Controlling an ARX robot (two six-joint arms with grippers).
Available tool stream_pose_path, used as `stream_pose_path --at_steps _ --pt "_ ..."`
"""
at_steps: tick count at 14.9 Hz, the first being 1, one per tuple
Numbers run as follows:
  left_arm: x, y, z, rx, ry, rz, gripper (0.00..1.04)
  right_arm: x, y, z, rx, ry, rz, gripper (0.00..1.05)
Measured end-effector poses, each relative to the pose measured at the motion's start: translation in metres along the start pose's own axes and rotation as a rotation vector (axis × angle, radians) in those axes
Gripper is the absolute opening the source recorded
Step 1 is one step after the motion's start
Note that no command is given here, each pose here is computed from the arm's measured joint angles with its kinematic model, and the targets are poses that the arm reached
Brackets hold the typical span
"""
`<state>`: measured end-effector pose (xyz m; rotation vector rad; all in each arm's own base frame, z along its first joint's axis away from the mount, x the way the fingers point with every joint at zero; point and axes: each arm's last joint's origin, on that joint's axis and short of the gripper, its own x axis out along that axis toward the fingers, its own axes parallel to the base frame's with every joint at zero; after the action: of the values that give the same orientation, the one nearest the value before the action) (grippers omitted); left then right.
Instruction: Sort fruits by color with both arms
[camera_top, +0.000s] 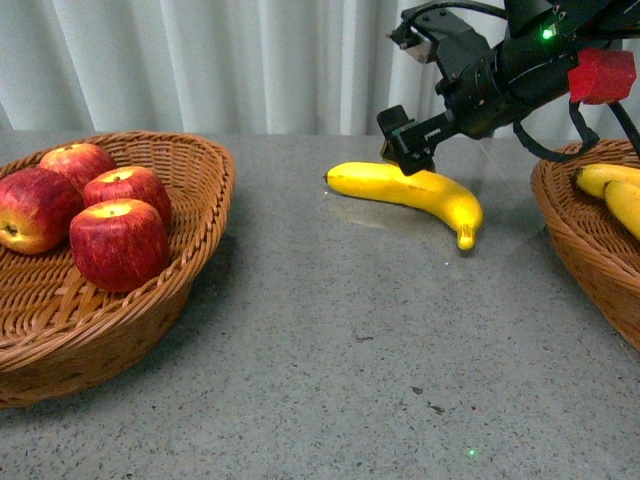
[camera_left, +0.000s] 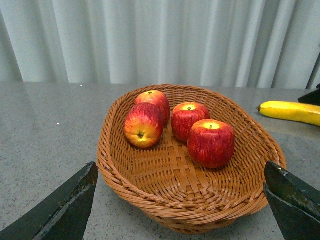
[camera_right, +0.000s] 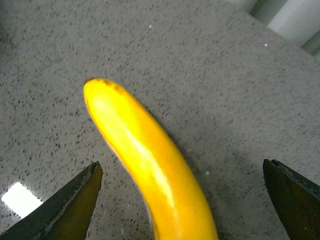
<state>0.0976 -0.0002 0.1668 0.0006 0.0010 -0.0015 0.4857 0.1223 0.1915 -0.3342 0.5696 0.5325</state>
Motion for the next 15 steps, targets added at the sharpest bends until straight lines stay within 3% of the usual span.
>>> stream_pose_path --at_steps 5,11,15 --pt "0.0 0.0 0.0 0.0 0.0 0.0 0.98 0.02 0.001 -0.003 -0.035 0.055 0.029 0.98" --pt "0.0 0.0 0.0 0.0 0.0 0.0 0.98 0.042 0.006 -0.004 0.016 0.193 0.093 0.97" --pt "0.0 0.0 0.0 0.0 0.0 0.0 0.98 0.044 0.01 -0.001 0.002 0.173 0.089 0.53"
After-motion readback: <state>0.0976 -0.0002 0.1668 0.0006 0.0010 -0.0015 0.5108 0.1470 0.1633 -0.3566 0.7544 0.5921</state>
